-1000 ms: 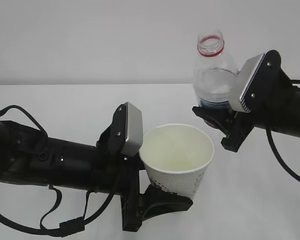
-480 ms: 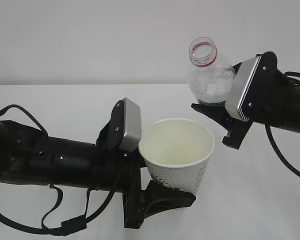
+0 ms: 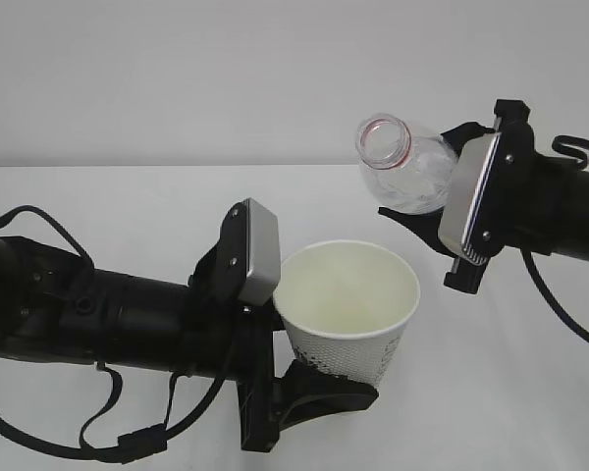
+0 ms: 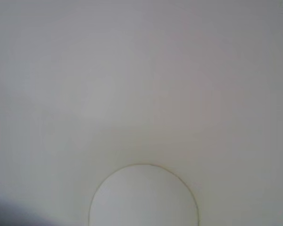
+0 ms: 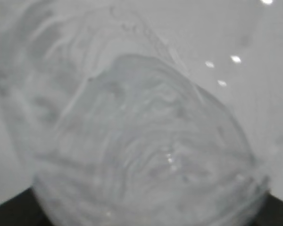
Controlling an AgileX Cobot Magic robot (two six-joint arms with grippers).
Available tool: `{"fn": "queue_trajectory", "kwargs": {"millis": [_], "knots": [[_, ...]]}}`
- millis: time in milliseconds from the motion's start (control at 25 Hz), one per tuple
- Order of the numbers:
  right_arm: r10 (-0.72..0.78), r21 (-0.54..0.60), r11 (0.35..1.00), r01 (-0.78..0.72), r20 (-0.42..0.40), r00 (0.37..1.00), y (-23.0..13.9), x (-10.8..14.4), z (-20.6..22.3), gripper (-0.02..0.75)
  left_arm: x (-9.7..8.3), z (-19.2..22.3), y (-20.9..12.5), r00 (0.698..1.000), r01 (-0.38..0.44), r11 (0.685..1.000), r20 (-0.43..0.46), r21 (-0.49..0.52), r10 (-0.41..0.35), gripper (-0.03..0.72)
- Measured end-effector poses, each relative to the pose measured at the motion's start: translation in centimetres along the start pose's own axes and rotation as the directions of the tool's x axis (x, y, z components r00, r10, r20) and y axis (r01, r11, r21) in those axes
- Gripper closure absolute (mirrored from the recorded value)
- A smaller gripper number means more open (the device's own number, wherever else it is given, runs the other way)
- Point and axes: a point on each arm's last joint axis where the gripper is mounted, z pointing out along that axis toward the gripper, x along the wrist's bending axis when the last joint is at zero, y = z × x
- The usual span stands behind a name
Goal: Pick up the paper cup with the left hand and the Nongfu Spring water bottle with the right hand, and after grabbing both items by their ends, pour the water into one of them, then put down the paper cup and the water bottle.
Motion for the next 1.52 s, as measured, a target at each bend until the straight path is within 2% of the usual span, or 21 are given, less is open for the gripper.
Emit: {"fn": "queue_trajectory", "kwargs": {"millis": [200,560,1200,1520], "knots": [[-0.029,0.007,1.0,0.029,0.016,0.999,-0.1,-0.2,0.0,0.256,0.0,0.0,0.0,0.999,-0.041,0.999,0.0,0.0,0.041,0.153],[-0.07,-0.002,0.998,0.07,0.076,0.995,0.1,-0.7,0.0,0.257,-0.1,0.0,0.3,0.997,-0.07,0.997,0.01,-0.03,0.071,0.154],[-0.135,-0.004,0.991,0.137,0.131,0.982,0.2,-1.2,-0.1,0.258,0.1,0.0,0.5,0.998,-0.063,0.996,-0.018,-0.059,0.062,0.155],[-0.17,0.003,0.985,0.172,0.151,0.974,0.2,-1.4,-0.1,0.258,-0.2,0.0,0.4,0.996,-0.089,0.995,0.014,-0.043,0.09,0.156]]}}
